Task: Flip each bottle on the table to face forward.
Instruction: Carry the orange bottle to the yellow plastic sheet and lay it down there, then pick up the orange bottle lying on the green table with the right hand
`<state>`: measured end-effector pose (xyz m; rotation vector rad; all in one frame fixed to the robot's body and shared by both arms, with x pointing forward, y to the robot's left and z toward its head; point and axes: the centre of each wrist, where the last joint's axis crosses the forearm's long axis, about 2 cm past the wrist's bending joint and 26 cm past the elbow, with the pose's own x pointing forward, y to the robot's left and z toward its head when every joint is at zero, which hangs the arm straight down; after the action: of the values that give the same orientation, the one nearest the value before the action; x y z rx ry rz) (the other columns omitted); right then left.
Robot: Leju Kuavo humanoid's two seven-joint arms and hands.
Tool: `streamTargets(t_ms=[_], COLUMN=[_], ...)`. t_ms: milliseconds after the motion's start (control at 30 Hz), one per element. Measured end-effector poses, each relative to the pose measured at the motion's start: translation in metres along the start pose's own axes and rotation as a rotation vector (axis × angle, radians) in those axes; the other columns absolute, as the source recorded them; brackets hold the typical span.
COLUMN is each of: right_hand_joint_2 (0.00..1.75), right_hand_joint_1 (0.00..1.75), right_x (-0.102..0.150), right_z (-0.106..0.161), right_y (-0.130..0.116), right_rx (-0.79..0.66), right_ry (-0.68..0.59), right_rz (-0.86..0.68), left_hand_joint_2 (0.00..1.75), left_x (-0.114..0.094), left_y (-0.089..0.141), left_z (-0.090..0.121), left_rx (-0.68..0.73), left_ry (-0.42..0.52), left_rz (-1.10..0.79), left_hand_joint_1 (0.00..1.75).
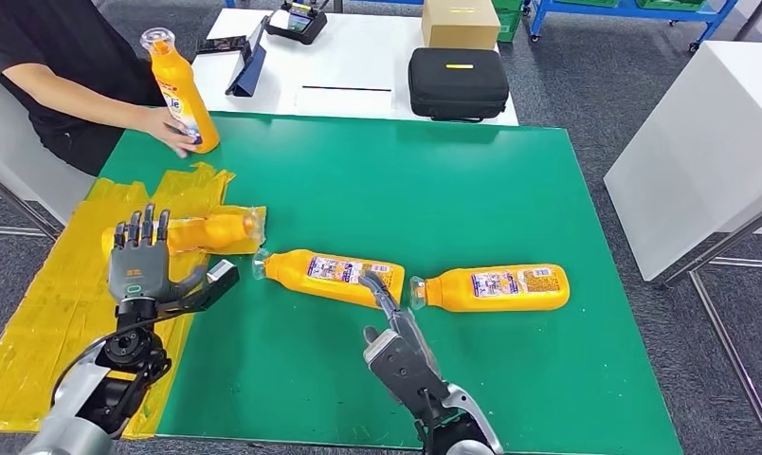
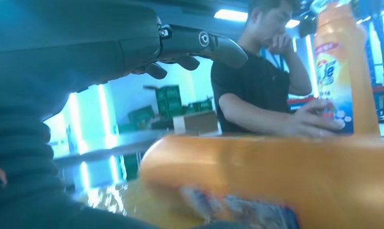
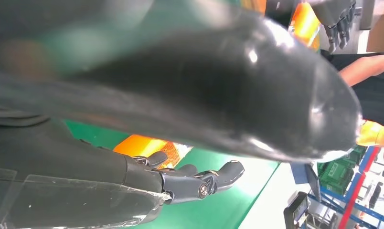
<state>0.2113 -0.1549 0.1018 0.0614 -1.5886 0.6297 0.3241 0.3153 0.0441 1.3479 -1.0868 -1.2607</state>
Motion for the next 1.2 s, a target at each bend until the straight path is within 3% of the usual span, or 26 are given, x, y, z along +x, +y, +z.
streamTargets(t_ms=[200, 333, 467, 633, 767, 867, 1000, 1200], right_hand_joint_2=[0.00, 1.75, 1.75, 1.75, 1.75, 1.75, 1.75, 1.75], right_hand_joint_1=[0.00, 0.00, 0.00, 0.00, 0.00, 0.00, 0.00, 0.00], right_x=[-0.002, -0.002, 0.000, 0.001, 0.002, 0.001, 0.003, 0.004], right_z=[0.007, 0.010, 0.010, 0.009, -0.001, -0.015, -0.033, -0.055], right_y=[0.001, -0.001, -0.011, -0.022, -0.037, -0.053, -0.070, -0.082], right_rx=[-0.008, -0.027, -0.071, -0.102, -0.096, -0.110, -0.138, -0.124], right_ry=[0.020, 0.035, 0.056, 0.067, 0.092, 0.109, 0.134, 0.186], right_rz=[0.025, 0.080, 0.181, 0.236, 0.330, 0.432, 0.557, 0.674], left_hand_joint_2=[0.00, 0.00, 0.00, 0.00, 0.00, 0.00, 0.00, 0.00], left_x=[0.009, 0.016, 0.027, 0.036, 0.045, 0.057, 0.074, 0.086], left_y=[-0.006, -0.004, 0.006, 0.020, 0.029, 0.034, 0.038, 0.048], left_z=[0.021, 0.031, 0.038, 0.044, 0.062, 0.086, 0.113, 0.118], left_rx=[0.005, 0.007, -0.004, 0.027, 0.078, 0.091, 0.052, 0.021], left_ry=[-0.021, -0.028, 0.015, 0.015, 0.081, 0.131, 0.133, 0.058], left_rz=[0.105, 0.239, 0.628, 0.888, 1.417, 1.691, 1.846, 1.937], left_hand_joint_1=[0.00, 0.00, 0.00, 0.00, 0.00, 0.00, 0.00, 0.00])
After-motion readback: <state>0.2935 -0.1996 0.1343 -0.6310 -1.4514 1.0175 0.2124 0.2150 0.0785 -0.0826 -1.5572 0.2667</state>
